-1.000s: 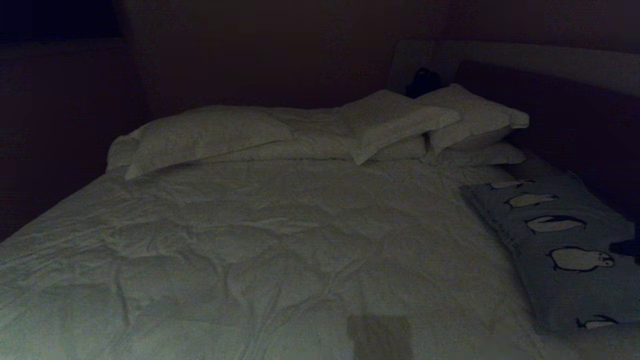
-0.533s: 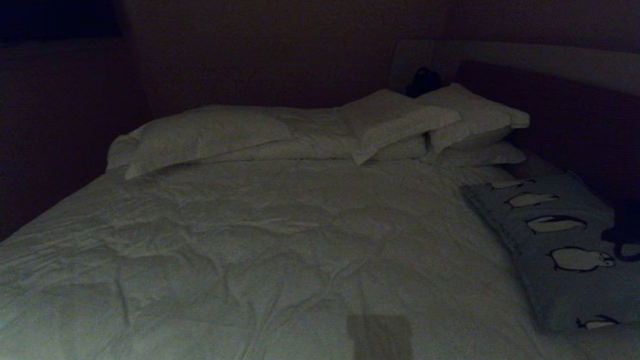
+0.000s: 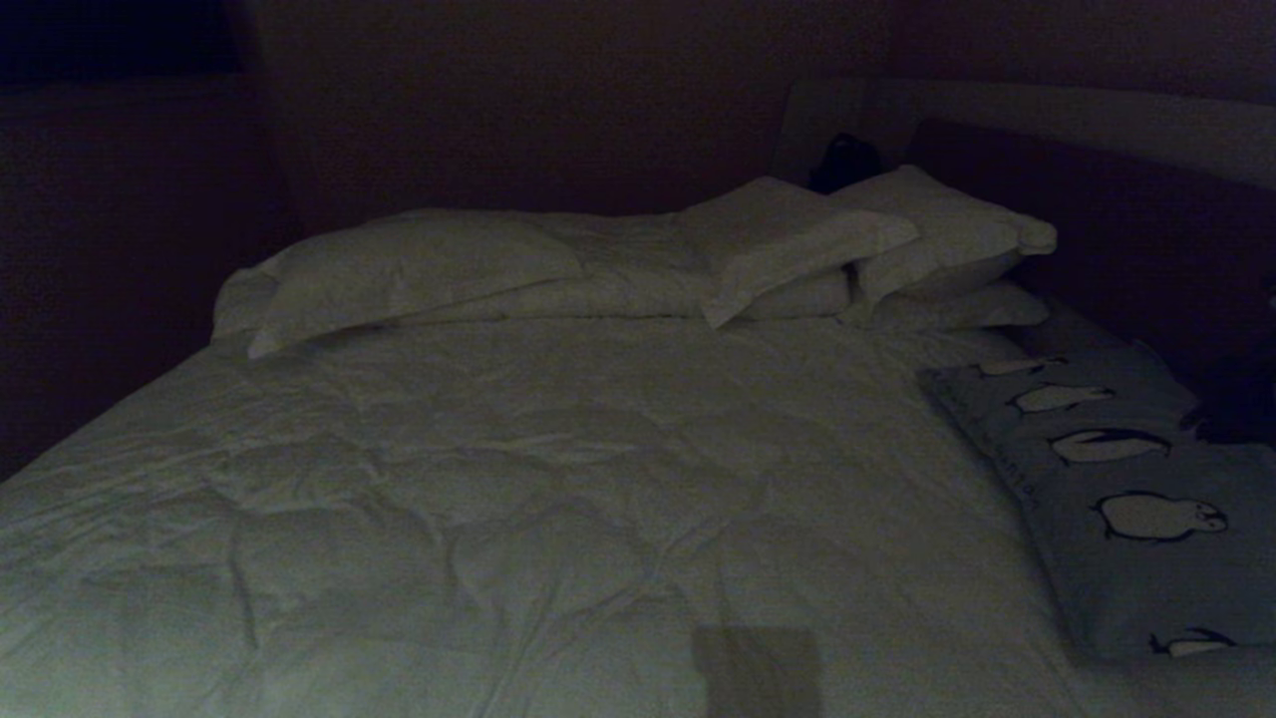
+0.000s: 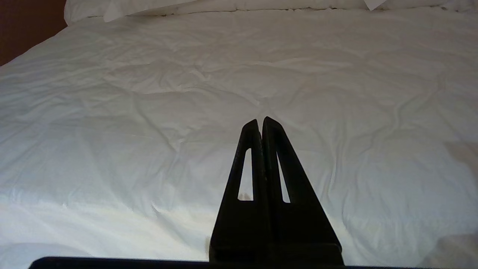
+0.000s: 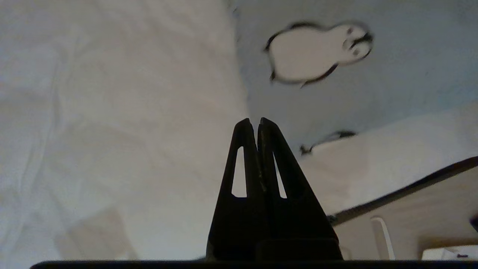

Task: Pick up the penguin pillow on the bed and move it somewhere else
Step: Pick up the pillow

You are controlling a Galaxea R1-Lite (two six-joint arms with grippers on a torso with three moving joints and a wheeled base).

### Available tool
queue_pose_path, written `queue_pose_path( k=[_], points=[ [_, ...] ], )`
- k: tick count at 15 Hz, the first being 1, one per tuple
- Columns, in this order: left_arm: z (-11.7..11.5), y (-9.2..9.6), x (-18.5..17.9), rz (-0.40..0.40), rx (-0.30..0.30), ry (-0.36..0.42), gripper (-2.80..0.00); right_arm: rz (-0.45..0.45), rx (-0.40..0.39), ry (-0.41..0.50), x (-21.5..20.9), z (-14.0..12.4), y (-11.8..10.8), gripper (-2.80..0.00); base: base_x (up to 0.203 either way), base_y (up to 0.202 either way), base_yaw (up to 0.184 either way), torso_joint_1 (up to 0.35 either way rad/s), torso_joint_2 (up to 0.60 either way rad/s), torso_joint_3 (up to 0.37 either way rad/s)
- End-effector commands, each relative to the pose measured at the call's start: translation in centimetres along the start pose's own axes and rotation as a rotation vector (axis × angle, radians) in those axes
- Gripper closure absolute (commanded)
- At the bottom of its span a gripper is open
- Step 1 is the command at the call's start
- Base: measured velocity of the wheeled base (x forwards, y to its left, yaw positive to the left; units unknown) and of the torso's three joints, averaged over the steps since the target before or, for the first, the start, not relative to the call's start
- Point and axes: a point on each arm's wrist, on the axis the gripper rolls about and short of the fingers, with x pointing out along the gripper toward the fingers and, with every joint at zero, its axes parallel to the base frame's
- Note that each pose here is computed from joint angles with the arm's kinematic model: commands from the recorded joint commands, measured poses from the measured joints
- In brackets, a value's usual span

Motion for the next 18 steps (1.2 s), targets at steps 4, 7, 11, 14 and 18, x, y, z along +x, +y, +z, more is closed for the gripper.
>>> queue_pose_path(
  k=[4,7,11,14,18],
  points=[
    [0.0,0.0,0.0,0.001,-0.001,0.000,0.00,-0.028,0.045,-0.003,4.7,3.4,-1.0,0.00,0.000,0.000,0.000,0.000,0.00,0.000],
    [0.0,0.0,0.0,0.001,-0.001,0.000,0.00,-0.034,0.053,0.008,6.9,4.2,-1.2,0.00,0.000,0.000,0.000,0.000,0.00,0.000],
    [0.0,0.0,0.0,0.001,-0.001,0.000,0.00,-0.070,0.107,0.061,12.5,5.0,-4.0,-2.80,0.000,0.000,0.000,0.000,0.00,0.000],
    [0.0,0.0,0.0,0.001,-0.001,0.000,0.00,-0.074,0.171,0.045,15.7,6.3,-6.8,-2.80,0.000,0.000,0.000,0.000,0.00,0.000],
    [0.0,0.0,0.0,0.001,-0.001,0.000,0.00,-0.086,0.175,0.058,17.6,6.1,-8.2,-2.80,0.000,0.000,0.000,0.000,0.00,0.000]
  ],
)
